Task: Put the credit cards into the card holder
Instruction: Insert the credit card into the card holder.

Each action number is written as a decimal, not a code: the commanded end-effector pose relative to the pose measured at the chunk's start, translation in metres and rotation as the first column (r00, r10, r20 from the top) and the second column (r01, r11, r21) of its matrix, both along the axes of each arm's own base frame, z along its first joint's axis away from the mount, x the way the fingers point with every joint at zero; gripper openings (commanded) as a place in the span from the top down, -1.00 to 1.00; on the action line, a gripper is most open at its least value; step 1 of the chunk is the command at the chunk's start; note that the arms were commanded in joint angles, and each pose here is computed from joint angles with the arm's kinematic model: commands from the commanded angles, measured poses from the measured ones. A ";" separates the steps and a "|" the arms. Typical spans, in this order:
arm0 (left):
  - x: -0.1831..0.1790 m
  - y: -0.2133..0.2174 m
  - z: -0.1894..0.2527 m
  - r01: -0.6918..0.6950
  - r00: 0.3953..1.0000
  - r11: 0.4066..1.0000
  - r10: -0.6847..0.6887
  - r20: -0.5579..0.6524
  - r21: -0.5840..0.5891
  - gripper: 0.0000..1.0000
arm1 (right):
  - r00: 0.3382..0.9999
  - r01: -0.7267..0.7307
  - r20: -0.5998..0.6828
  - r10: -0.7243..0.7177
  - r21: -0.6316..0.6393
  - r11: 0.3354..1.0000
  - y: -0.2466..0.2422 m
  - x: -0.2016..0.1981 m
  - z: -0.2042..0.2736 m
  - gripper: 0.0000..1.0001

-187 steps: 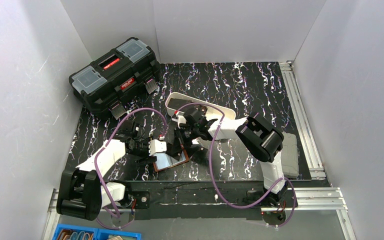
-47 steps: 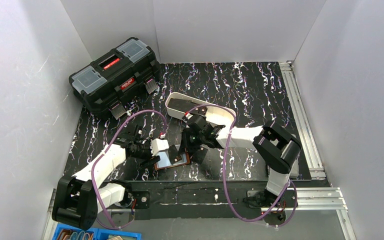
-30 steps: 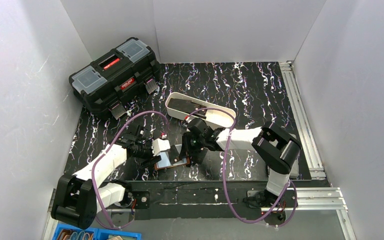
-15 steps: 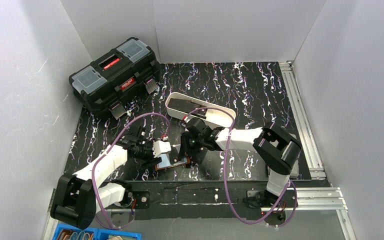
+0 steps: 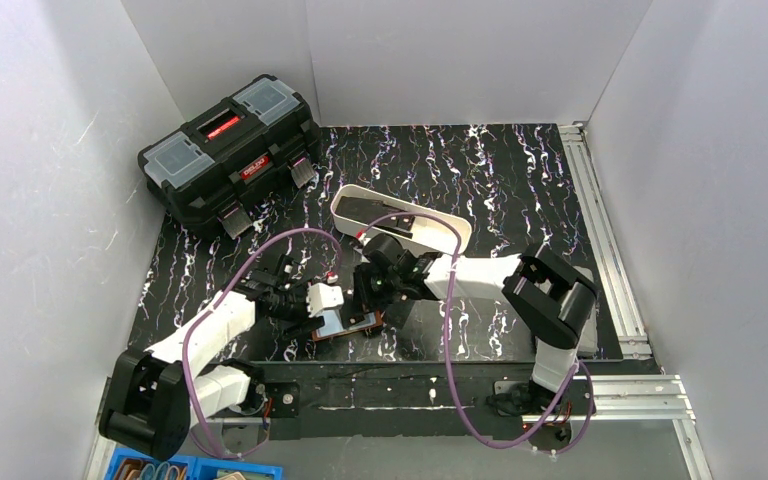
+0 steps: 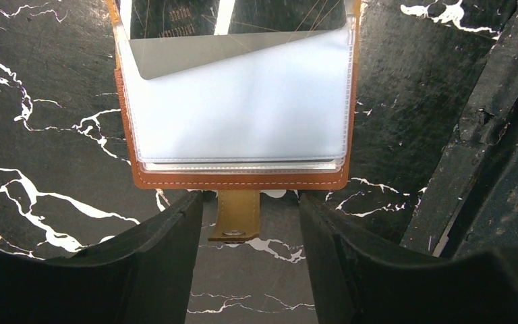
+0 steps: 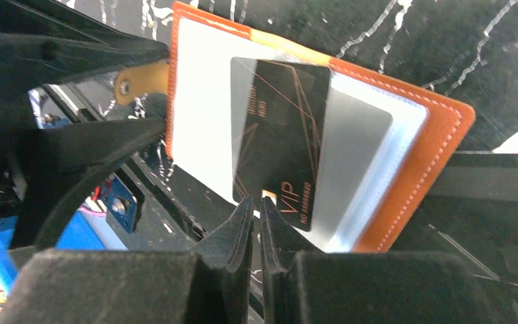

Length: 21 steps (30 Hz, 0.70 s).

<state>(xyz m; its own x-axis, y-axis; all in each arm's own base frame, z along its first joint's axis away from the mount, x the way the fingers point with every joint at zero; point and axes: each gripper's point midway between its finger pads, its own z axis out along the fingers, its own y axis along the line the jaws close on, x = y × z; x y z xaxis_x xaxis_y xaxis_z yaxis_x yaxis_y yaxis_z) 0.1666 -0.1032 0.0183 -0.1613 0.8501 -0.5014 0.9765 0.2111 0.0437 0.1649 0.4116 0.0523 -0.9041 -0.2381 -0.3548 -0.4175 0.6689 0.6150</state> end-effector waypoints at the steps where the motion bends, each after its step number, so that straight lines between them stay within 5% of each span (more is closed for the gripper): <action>1: -0.011 0.000 -0.001 -0.003 1.000 1.000 0.003 -0.027 -0.009 -0.06 | 1.000 -0.008 0.030 0.009 -0.040 0.999 -0.018 -0.006 -0.004 0.72; 9: -0.011 -0.006 0.006 -0.074 0.996 0.997 0.073 -0.055 -0.028 -0.03 | 0.998 0.002 0.060 0.000 -0.023 1.000 -0.020 -0.005 -0.006 0.56; 21: -0.014 -0.009 0.003 -0.050 0.997 0.999 0.049 -0.062 -0.015 -0.02 | 0.996 -0.043 0.077 0.045 -0.027 0.999 -0.004 -0.008 -0.005 0.58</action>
